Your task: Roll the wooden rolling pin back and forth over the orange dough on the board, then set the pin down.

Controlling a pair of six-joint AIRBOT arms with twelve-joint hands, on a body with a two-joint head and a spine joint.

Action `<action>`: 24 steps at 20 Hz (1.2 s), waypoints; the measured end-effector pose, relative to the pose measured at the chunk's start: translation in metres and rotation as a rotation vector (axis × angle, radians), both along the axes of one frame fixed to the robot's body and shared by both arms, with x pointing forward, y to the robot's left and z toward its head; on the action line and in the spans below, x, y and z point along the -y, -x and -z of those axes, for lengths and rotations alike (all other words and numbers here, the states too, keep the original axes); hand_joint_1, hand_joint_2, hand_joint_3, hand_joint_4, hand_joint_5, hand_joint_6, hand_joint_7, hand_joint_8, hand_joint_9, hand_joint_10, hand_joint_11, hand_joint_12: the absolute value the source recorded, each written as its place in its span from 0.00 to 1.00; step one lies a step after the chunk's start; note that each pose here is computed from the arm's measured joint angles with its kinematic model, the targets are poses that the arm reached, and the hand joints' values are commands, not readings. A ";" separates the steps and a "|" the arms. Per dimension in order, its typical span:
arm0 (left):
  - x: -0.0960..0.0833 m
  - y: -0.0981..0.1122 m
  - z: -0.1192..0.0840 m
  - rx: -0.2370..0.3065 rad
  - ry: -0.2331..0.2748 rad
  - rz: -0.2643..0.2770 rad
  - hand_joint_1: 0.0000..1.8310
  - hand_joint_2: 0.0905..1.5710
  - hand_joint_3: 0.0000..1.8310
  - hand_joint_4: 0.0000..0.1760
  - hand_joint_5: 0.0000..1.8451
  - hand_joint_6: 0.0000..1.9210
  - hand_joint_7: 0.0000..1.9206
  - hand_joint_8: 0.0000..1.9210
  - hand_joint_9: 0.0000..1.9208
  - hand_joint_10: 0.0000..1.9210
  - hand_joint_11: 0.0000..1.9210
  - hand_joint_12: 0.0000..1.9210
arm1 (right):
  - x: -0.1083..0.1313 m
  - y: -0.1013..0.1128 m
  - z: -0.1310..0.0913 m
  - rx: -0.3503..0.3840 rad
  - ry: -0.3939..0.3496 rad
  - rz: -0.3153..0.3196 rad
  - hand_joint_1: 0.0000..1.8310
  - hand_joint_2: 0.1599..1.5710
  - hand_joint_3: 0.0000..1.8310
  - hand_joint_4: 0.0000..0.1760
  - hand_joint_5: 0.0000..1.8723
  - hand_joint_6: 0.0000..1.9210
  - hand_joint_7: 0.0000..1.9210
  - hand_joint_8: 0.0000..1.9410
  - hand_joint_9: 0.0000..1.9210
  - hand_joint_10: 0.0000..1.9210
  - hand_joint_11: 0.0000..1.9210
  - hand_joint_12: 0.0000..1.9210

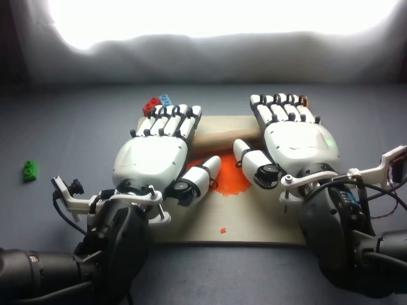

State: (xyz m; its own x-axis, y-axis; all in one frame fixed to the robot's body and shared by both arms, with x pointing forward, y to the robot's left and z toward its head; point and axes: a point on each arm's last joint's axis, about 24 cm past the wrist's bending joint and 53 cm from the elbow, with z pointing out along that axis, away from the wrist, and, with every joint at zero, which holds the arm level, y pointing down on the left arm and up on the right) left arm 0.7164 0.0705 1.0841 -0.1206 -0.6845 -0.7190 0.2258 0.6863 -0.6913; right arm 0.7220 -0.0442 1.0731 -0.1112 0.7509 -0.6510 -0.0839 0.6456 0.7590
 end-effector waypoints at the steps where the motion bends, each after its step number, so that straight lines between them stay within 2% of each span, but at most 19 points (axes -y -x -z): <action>1: 0.000 -0.001 0.000 -0.001 0.003 -0.001 0.00 0.95 0.00 0.00 0.00 0.00 0.00 0.00 0.00 0.00 0.00 0.00 | 0.000 0.000 0.000 0.000 -0.001 0.001 0.00 1.00 0.00 0.00 0.02 0.00 0.02 0.00 0.00 0.00 0.00 0.00; 10: -0.001 -0.009 -0.004 -0.005 0.041 -0.006 0.00 0.95 0.00 0.00 0.00 0.00 0.00 0.00 0.00 0.00 0.00 0.00 | 0.000 -0.005 -0.001 0.003 -0.008 0.009 0.00 1.00 0.01 0.00 0.03 0.00 0.03 0.00 0.00 0.00 0.00 0.00; 24: 0.001 -0.016 -0.001 -0.006 0.029 -0.002 0.00 0.94 0.00 0.00 0.01 0.00 0.01 0.00 0.00 0.00 0.00 0.00 | 0.003 -0.011 -0.002 0.001 -0.009 0.019 0.00 1.00 0.01 0.00 0.05 0.01 0.04 0.00 0.00 0.00 0.00 0.00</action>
State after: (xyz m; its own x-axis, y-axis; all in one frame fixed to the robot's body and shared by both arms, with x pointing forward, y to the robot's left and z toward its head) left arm 0.7326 0.0695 1.0855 -0.1236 -0.7055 -0.6979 0.2198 0.6664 -0.7125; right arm 0.7329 -0.0470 1.0750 -0.0959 0.7590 -0.6440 -0.0727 0.6399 0.7650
